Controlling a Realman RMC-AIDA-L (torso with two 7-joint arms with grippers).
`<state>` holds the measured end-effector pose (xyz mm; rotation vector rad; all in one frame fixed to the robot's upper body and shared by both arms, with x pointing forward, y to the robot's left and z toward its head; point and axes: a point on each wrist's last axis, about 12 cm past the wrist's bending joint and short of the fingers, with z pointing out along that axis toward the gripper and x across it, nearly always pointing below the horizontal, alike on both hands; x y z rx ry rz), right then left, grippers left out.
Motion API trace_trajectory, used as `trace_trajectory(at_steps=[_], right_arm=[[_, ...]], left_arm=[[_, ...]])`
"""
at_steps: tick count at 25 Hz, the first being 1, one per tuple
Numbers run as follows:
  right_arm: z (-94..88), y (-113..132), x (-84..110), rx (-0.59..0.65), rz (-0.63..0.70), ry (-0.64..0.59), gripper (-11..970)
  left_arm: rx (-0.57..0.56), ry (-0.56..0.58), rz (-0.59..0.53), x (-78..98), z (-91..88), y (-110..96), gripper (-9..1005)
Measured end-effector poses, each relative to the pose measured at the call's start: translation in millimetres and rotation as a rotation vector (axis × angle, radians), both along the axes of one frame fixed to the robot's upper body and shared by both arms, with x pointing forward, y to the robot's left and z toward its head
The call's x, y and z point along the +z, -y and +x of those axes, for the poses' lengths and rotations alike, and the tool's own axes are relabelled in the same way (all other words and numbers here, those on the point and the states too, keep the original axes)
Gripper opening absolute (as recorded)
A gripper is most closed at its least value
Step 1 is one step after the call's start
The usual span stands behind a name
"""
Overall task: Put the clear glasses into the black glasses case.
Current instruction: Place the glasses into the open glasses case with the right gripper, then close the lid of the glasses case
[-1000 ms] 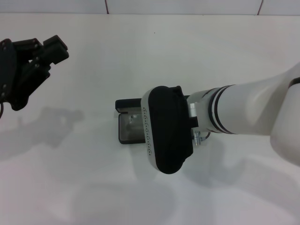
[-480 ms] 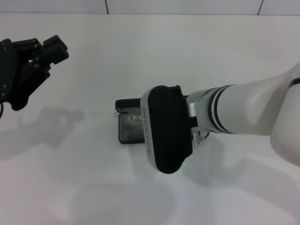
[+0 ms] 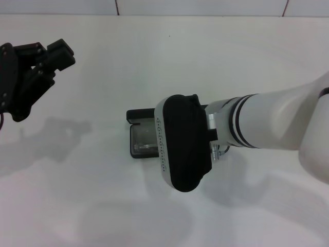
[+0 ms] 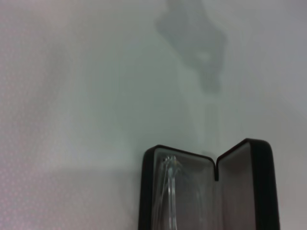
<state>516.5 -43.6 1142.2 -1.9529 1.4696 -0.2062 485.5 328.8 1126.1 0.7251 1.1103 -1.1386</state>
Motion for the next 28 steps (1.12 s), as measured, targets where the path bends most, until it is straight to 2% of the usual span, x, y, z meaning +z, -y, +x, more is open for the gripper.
trace_trajectory(at_steps=[14, 21, 25, 28], right_arm=[[-20.6, 6.0, 11.0, -0.001, 0.072, 0.02, 167], [-39.0, 24.3, 27.1, -0.04, 0.171, 0.009, 166], [-47.5, 36.8, 43.1, -0.088, 0.255, -0.026, 166], [-40.6, 58.4, 61.3, -0.164, 0.416, -0.145, 166]], left_arm=[[0.001, 0.001, -0.007, 1.0, -0.2, -0.6, 90], [0.003, 0.006, -0.008, 2.7, 0.8, -1.7, 91], [0.038, 0.0, -0.024, 2.6, -3.5, -9.4, 91], [0.054, -0.008, -0.027, 0.4, -7.7, -12.7, 91]])
